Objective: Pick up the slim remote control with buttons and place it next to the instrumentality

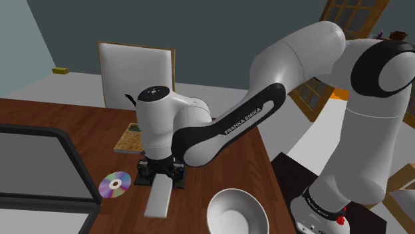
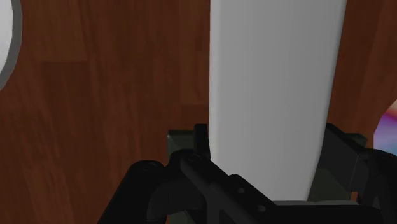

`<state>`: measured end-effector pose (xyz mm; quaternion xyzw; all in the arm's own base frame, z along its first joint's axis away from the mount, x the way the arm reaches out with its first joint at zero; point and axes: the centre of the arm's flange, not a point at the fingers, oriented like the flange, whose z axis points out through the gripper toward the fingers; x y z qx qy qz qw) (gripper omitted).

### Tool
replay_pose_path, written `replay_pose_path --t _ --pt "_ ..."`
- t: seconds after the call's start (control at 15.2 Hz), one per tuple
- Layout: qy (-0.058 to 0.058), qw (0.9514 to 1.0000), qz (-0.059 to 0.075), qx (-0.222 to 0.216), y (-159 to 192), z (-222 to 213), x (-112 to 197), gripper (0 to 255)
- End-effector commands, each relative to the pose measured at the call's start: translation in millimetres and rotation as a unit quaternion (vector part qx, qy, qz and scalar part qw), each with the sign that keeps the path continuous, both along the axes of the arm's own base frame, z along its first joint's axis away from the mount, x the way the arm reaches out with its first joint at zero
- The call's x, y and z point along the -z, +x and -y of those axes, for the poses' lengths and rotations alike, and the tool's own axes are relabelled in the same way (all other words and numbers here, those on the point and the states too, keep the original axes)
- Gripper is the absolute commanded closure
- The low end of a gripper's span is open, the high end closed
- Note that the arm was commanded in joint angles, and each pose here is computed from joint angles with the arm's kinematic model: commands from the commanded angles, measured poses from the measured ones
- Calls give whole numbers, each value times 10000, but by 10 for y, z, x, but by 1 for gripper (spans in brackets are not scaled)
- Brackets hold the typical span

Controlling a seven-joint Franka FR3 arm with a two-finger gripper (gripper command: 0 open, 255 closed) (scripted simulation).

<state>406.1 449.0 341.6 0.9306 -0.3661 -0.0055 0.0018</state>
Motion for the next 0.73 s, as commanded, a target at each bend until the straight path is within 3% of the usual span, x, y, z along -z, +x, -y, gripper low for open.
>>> replay_pose_path --t 0.0,0.33,0.66 --pt "-6 10000 2 10 -51 -297 -28 255" --pt "-6 10000 2 10 -123 -969 -32 255" --pt "-6 10000 2 10 -123 -969 232 255"
